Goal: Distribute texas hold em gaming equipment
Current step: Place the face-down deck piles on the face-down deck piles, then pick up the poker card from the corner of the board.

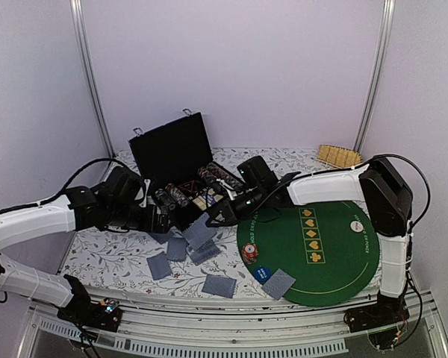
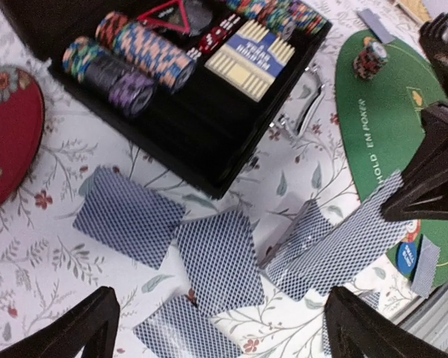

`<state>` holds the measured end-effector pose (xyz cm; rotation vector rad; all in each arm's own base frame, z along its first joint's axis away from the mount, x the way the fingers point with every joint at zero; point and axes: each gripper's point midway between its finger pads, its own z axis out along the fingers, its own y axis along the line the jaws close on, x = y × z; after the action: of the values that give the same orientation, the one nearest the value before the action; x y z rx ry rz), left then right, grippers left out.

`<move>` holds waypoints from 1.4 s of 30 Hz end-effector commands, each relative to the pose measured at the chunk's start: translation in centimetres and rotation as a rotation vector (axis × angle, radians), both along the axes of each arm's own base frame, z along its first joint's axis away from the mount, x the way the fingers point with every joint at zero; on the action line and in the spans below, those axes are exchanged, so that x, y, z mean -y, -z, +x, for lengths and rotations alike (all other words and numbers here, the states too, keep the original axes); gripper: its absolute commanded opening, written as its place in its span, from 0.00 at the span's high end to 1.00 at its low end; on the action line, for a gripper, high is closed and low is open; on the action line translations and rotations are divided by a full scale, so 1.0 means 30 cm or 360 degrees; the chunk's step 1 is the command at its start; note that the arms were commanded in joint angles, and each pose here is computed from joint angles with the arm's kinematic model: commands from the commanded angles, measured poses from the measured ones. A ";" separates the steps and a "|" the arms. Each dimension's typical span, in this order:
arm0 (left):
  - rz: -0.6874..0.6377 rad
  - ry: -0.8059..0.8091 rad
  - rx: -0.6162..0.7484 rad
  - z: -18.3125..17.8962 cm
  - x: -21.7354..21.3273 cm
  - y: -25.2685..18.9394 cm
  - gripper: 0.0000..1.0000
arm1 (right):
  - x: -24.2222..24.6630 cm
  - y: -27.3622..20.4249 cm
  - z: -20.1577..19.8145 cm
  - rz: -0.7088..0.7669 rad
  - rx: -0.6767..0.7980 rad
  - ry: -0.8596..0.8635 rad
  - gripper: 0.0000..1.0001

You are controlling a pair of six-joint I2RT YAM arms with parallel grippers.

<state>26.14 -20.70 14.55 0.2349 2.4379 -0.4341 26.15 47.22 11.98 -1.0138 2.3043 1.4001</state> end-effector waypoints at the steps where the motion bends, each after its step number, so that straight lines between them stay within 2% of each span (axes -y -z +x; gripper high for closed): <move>1: -0.0045 -0.0305 -0.0132 -0.023 -0.089 0.091 0.02 | -0.020 0.049 -0.004 0.0010 -0.0159 0.0071 0.98; 4: -0.0038 -0.0523 -0.0233 -0.052 -0.149 0.184 0.02 | -0.022 0.090 -0.019 0.0014 -0.0247 0.0055 0.98; 8: -0.0095 -0.0682 -0.0341 -0.086 -0.170 0.265 0.02 | -0.028 0.136 -0.020 -0.0006 -0.0327 0.0059 0.98; 16: -0.0108 -0.0654 -0.0448 -0.140 -0.112 0.365 0.02 | -0.009 0.206 0.000 -0.0063 -0.0359 0.0096 0.98; 18: -0.0092 -0.0631 -0.0465 -0.147 -0.093 0.374 0.02 | -0.005 0.223 0.007 -0.0088 -0.0363 0.0115 0.93; 19: -0.0083 -0.0626 -0.0473 -0.150 -0.085 0.380 0.02 | -0.002 0.232 0.010 -0.0104 -0.0363 0.0125 0.88; 21: -0.0063 -0.0614 -0.0494 -0.159 -0.073 0.399 0.02 | 0.004 0.242 0.017 -0.0141 -0.0348 0.0150 0.71; 24: -0.0014 -0.0598 -0.0532 -0.169 -0.063 0.431 0.02 | 0.015 0.239 0.031 -0.0176 -0.0298 0.0177 0.61; 30: 0.0103 -0.0594 -0.0595 -0.191 -0.064 0.475 0.02 | 0.024 0.213 0.069 -0.0235 -0.0189 0.0228 0.59; 42: 0.0377 -0.0638 -0.0697 -0.328 -0.121 0.496 0.02 | 0.043 0.072 0.106 -0.0229 0.0051 0.0257 0.56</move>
<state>20.30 -19.06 1.67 -0.2794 2.7325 -0.1933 28.51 45.90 5.67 -0.8252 2.5423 1.1902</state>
